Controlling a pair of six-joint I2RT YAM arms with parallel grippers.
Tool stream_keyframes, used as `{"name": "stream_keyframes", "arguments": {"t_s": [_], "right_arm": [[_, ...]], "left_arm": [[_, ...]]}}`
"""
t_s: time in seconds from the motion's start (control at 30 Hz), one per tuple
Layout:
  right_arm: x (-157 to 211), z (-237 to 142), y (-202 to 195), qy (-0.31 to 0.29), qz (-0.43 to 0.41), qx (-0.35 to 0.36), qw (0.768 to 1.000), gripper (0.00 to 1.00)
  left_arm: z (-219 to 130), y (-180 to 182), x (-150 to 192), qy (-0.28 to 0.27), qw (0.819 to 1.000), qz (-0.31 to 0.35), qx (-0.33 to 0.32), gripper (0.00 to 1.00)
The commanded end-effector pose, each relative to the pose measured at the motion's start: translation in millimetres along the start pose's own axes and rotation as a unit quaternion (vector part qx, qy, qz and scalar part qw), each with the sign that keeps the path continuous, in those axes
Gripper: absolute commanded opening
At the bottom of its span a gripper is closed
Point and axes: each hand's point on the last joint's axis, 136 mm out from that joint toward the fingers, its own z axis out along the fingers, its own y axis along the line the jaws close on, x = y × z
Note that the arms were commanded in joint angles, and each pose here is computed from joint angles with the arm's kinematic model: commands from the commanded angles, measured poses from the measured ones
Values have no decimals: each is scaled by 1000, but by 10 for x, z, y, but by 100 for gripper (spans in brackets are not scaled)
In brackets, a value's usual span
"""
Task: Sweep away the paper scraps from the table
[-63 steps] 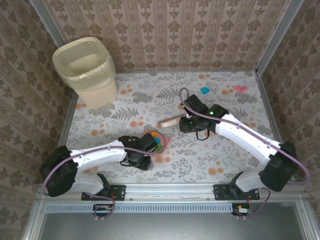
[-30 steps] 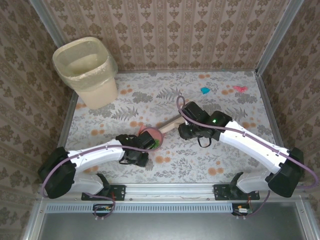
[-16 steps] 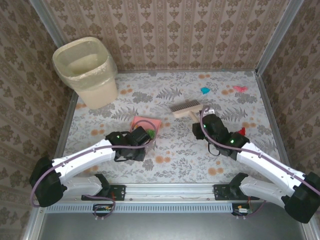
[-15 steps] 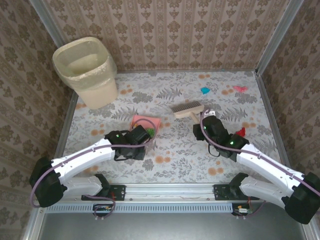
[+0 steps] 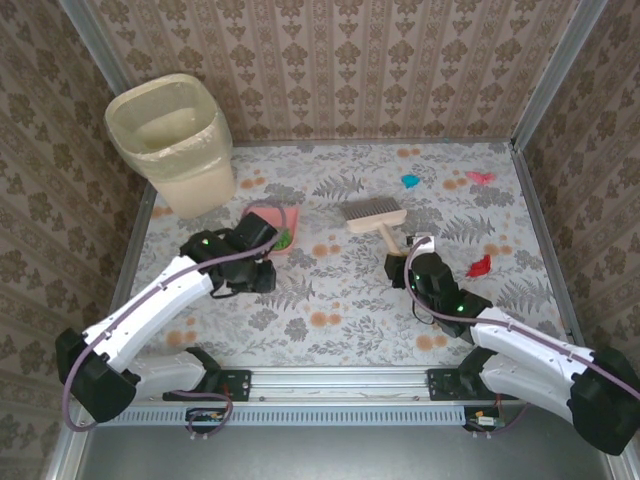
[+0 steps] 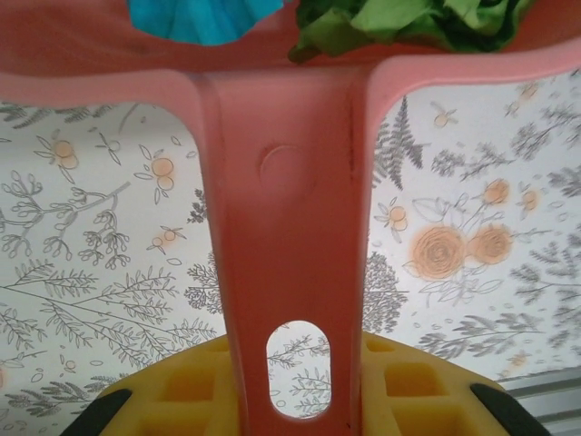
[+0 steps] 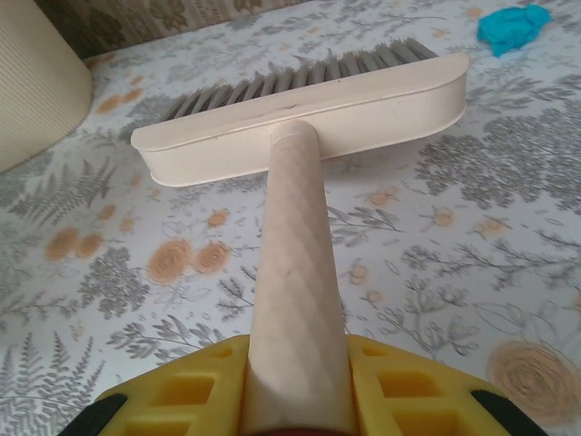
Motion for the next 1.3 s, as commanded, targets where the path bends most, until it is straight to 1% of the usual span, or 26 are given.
{"name": "stream_keyframes", "arguments": {"t_s": [0.0, 0.07, 0.17, 0.3, 0.57, 0.7, 0.77, 0.93, 1.07, 1.2, 1.27], "right_arm": [[-101, 78, 246, -16, 6, -56, 998, 0], [-46, 136, 332, 3, 0, -73, 997, 0], [29, 204, 471, 31, -9, -101, 994, 0], [101, 264, 560, 59, -19, -111, 992, 0], [110, 277, 555, 63, -30, -106, 992, 0], [108, 277, 574, 67, -35, -109, 991, 0], [103, 275, 585, 67, -35, -111, 991, 0], [110, 285, 584, 72, -39, -108, 991, 0], [119, 299, 584, 77, -43, -105, 991, 0], [125, 306, 596, 79, -45, -107, 990, 0], [127, 310, 596, 80, -46, -106, 990, 0]], "left_arm": [[-346, -19, -52, -6, 1000, 9, 27, 0], [-486, -48, -138, -17, 999, 10, 36, 0], [-650, -50, -273, -29, 999, -7, 40, 0], [-830, -135, -499, -41, 995, -34, 80, 0], [-1310, -63, -1184, -113, 986, -82, 95, 0], [-1450, -31, -1512, -128, 979, -113, 112, 0], [-1526, -19, -1668, -133, 974, -128, 130, 0], [-1708, 62, -2072, -154, 959, -165, 173, 0], [-1805, 158, -2393, -180, 937, -206, 216, 0], [-1849, 222, -2662, -190, 915, -239, 265, 0], [-1901, 281, -2806, -202, 901, -253, 289, 0]]}}
